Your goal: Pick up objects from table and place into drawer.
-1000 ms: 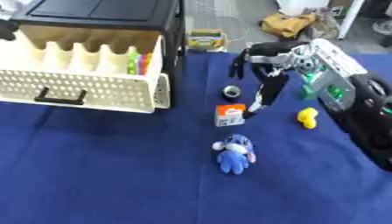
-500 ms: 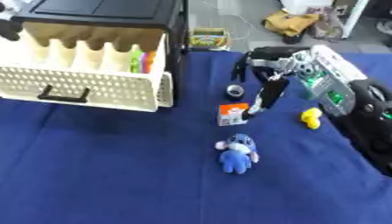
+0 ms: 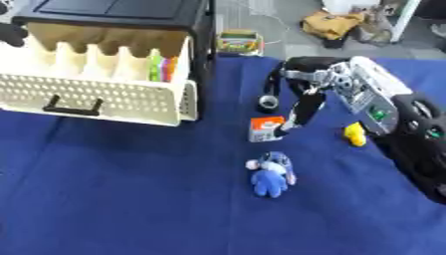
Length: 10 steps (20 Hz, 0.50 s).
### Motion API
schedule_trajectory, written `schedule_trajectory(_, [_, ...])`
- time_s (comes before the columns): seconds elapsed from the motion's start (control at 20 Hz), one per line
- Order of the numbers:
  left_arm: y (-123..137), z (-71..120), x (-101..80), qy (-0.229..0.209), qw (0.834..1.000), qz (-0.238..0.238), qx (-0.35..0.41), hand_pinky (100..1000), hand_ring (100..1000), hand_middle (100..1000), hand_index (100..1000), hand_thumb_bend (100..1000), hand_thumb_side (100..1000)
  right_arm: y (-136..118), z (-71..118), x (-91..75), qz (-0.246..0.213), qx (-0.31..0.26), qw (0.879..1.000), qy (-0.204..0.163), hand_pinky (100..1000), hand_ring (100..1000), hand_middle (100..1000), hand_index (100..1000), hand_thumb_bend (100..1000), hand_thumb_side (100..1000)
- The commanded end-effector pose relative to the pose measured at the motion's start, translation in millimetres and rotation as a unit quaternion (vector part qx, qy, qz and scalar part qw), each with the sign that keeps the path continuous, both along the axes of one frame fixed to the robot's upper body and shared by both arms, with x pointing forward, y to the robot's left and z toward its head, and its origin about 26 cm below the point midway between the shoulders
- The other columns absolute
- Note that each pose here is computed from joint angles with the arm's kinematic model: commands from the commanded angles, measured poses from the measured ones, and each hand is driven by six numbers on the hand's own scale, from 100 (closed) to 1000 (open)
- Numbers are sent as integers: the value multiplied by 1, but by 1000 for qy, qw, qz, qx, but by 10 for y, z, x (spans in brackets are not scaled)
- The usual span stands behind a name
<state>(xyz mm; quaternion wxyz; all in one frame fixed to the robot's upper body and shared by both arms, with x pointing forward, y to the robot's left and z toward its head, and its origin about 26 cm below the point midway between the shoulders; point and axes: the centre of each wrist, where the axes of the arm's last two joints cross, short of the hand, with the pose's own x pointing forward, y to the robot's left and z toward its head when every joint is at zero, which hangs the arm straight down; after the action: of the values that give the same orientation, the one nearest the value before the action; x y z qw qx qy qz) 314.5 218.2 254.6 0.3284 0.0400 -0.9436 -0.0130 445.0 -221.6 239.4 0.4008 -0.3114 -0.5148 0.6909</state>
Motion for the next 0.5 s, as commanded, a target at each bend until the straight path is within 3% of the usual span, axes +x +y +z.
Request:
schedule_trajectory(0.05, [3,52,-23,-10,1000,-3,-1,557,388,495,825,100,1000,-16,61,18,-6,-3,1000,-20,100,309,616,795,678,278])
schedule_trajectory(0.5, [0,38,-23,-7,1000,-5,-5,556,386,496,826,100,1000,-35,-20,102,-29,6,999,-24,100,301,602,781,656,307])
